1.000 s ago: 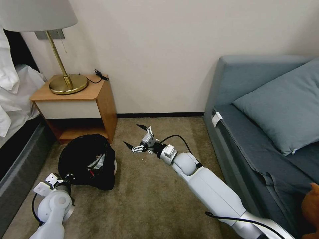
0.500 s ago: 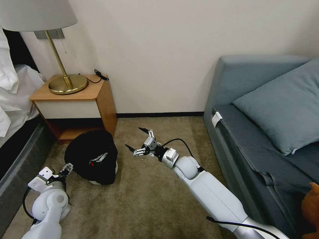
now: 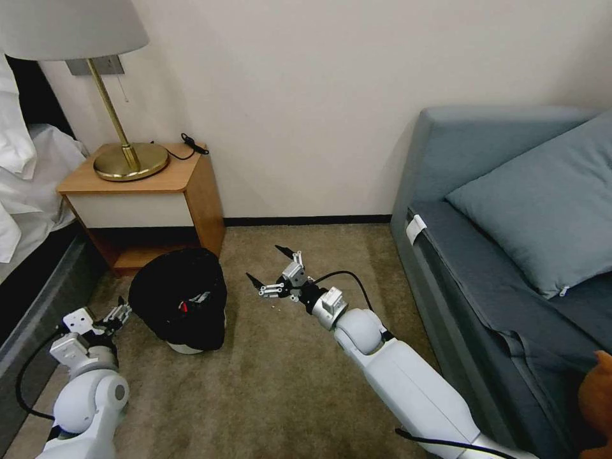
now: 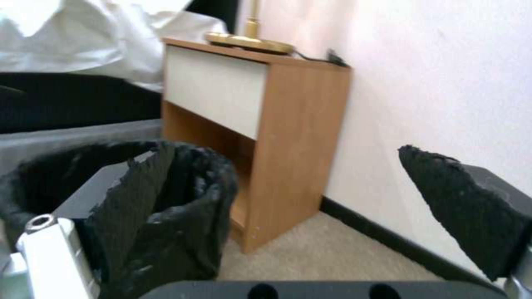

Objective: Pick up the trash bin, then pick up the garbage on the floor and place it into the trash bin.

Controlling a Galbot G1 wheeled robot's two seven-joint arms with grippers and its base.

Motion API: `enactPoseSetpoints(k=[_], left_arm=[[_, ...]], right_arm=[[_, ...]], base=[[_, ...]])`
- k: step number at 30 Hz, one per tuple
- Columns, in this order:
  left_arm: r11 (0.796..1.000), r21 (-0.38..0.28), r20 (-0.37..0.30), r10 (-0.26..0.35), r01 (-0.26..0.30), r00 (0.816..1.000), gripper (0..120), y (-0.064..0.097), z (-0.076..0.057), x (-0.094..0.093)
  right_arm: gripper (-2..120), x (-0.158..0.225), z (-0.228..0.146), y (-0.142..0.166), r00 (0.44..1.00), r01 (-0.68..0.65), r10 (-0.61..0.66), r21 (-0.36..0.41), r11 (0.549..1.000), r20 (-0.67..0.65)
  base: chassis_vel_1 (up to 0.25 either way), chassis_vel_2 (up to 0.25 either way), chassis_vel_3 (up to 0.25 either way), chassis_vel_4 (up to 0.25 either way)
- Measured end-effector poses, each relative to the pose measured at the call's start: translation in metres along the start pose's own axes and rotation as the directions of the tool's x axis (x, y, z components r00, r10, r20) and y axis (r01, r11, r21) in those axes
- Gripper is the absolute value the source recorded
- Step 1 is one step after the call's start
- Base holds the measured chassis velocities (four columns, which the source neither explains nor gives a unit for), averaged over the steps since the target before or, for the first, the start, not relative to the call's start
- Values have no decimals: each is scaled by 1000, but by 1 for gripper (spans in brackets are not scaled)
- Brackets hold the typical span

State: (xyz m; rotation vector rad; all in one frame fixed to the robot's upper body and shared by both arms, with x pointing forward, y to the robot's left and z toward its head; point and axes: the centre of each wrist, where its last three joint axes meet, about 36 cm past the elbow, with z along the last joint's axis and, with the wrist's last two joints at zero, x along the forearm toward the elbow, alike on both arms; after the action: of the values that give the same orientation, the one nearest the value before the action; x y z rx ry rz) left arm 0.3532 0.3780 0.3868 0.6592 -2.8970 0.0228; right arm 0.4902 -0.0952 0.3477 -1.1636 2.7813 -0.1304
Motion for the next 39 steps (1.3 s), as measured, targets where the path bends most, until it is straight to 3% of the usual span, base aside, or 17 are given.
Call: enactPoseSetpoints(k=[1, 3, 4, 6, 12, 13, 14, 15, 16, 17, 19, 21, 39], left_arm=[[1000, 0, 0, 0, 0, 1000, 100, 0, 0, 0], [994, -83, 47, 71, -67, 996, 100, -2, -4, 4], [994, -83, 47, 71, -67, 996, 100, -2, -4, 4], [975, -159, 77, 168, -154, 983, 100, -9, -11, 7], [950, -217, 73, 244, -223, 967, 100, -27, -7, 10], [944, -234, 76, 258, -235, 963, 100, -36, -5, 14], [927, -249, 78, 308, -280, 948, 100, -61, 0, 26], [927, -249, 78, 308, -280, 948, 100, -61, 0, 26], [918, -240, 73, 341, -316, 937, 100, -80, 3, 36], [918, -240, 73, 341, -316, 937, 100, -80, 3, 36], [918, -215, 54, 352, -334, 934, 100, -97, 7, 45], [923, -211, 43, 338, -322, 940, 100, -100, 10, 44], [929, -204, 33, 321, -308, 946, 100, -99, 13, 43]], right_arm=[[100, 0, 0, 0, 1000, 0, 0, 0, 1000, 0], [100, 5, 1, -1, 998, -54, 54, -28, 998, -19], [100, 5, 1, -1, 998, -54, 54, -28, 998, -19], [100, 14, 7, -1, 986, -157, 152, -76, 985, -69], [100, 29, 14, -6, 955, -276, 254, -145, 950, -153], [100, 33, 18, -9, 948, -297, 271, -157, 942, -169], [100, 38, 24, -15, 937, -323, 291, -165, 932, -195], [100, 38, 24, -15, 937, -323, 291, -165, 932, -195], [100, 42, 28, -20, 929, -341, 306, -165, 926, -207], [100, 42, 28, -20, 929, -341, 306, -165, 926, -207], [100, 47, 34, -29, 916, -367, 326, -162, 916, -232], [100, 51, 35, -34, 911, -377, 333, -160, 912, -244], [100, 51, 36, -35, 912, -371, 328, -157, 915, -246]], base=[[0, 0, 0, 0], [0, 0, 0, 0], [0, 0, 0, 0], [0, 0, 0, 0], [0, 0, 0, 0], [0, 0, 0, 0], [0, 0, 0, 0], [0, 0, 0, 0], [0, 0, 0, 0], [0, 0, 0, 0], [0, 0, 0, 0], [0, 0, 0, 0], [0, 0, 0, 0]])
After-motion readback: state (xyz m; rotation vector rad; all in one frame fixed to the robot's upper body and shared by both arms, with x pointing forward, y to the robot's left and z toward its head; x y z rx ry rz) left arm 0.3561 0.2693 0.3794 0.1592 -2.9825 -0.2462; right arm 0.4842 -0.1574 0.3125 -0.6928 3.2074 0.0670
